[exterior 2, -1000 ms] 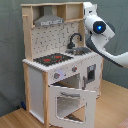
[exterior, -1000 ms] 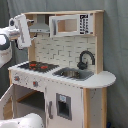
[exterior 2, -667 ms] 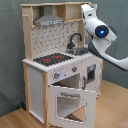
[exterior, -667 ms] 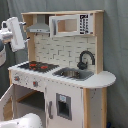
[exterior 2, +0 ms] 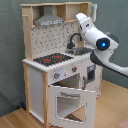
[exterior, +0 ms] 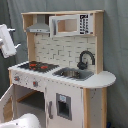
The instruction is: Play with the kitchen
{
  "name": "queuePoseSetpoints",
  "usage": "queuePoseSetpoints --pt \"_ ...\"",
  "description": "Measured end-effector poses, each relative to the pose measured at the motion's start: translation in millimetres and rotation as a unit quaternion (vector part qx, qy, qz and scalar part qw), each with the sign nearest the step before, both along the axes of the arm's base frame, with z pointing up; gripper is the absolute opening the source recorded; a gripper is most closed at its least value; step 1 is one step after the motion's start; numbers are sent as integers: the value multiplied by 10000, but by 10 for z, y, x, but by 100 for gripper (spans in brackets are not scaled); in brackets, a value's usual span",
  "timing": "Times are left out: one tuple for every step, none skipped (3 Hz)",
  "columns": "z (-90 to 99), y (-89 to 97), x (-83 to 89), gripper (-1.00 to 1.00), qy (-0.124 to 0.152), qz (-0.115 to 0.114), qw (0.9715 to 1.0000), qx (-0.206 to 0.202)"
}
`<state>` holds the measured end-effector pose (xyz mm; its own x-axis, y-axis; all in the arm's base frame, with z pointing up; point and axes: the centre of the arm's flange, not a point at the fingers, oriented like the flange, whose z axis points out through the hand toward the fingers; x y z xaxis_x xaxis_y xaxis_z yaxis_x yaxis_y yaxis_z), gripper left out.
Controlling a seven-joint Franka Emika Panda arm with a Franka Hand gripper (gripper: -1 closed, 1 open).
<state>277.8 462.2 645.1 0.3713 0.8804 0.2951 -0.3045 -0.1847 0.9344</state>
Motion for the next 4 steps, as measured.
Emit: queuePoseSetpoints --pt "-316 280 -159 100 183 131 9979 -614" --pt "-622 527 -333 100 436 271 9906 -1269" --pt "-818 722 -573 100 663 466 9805 -1790" --pt "-1107 942 -912 100 867 747 9673 -2262"
